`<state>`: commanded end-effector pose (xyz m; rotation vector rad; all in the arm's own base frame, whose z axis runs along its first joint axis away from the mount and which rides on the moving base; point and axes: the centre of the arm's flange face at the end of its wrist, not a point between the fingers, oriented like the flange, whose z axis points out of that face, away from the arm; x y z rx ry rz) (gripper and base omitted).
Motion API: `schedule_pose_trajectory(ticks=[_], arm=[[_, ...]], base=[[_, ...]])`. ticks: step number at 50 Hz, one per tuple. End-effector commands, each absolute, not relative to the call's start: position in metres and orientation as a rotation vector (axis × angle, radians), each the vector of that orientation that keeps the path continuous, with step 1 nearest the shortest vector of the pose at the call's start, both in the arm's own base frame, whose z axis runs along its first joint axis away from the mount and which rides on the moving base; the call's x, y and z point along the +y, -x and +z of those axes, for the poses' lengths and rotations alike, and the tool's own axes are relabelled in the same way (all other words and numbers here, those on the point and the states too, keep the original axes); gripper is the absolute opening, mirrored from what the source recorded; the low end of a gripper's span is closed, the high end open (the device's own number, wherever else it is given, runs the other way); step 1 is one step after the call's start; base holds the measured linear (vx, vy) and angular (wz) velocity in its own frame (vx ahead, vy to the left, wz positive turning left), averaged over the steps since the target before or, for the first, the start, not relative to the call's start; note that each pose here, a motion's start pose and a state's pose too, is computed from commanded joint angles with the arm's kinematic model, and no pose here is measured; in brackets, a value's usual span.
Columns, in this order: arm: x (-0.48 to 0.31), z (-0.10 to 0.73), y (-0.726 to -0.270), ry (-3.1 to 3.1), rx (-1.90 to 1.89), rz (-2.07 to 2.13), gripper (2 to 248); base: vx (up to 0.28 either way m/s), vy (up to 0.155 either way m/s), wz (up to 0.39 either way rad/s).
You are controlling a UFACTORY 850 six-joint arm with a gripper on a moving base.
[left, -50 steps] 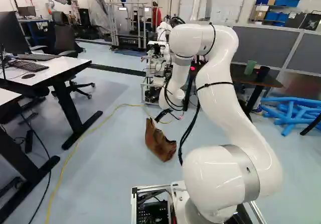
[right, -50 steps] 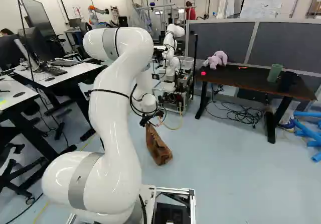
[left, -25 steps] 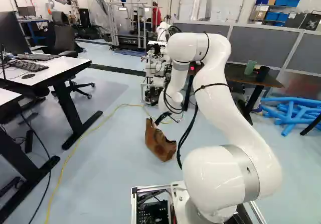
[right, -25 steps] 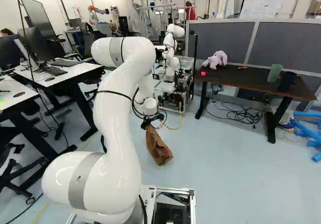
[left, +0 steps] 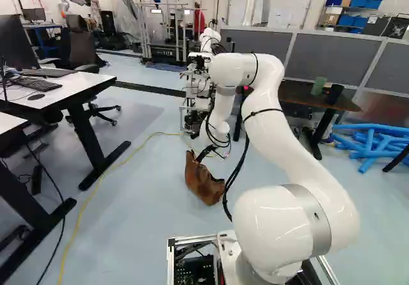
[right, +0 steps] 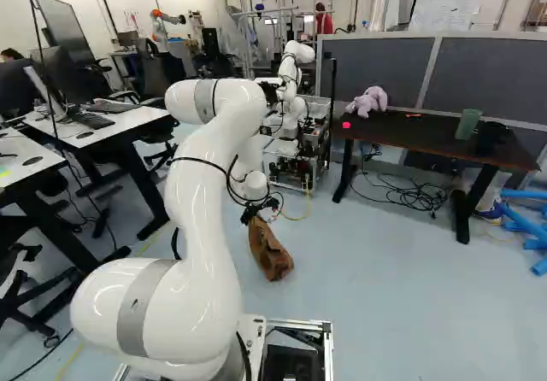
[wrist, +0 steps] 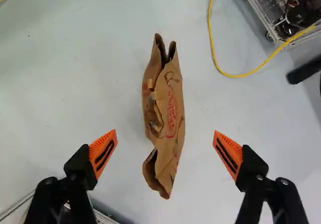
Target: Pick up the bag on the ground and place it on the table
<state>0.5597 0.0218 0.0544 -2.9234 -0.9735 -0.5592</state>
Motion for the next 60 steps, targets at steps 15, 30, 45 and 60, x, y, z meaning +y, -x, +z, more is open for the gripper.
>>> schedule_pose_trajectory(ticks=[15, 30, 45, 60], arm=[[0.030, 0.031, -0.567, 2.923, -0.997, -0.517, 247], [0.035, 0.007, -0.574, 2.925, -1.014, -0.480, 247], [0.037, -0.016, -0.581, 2.933, -1.025, -0.436, 247], [0.038, -0.040, -0.585, 2.945, -1.034, -0.375, 247]], base=[[0.000, 0.000, 0.000], [0.000, 0.000, 0.000], [0.000, 0.000, 0.000], [0.000, 0.000, 0.000]])
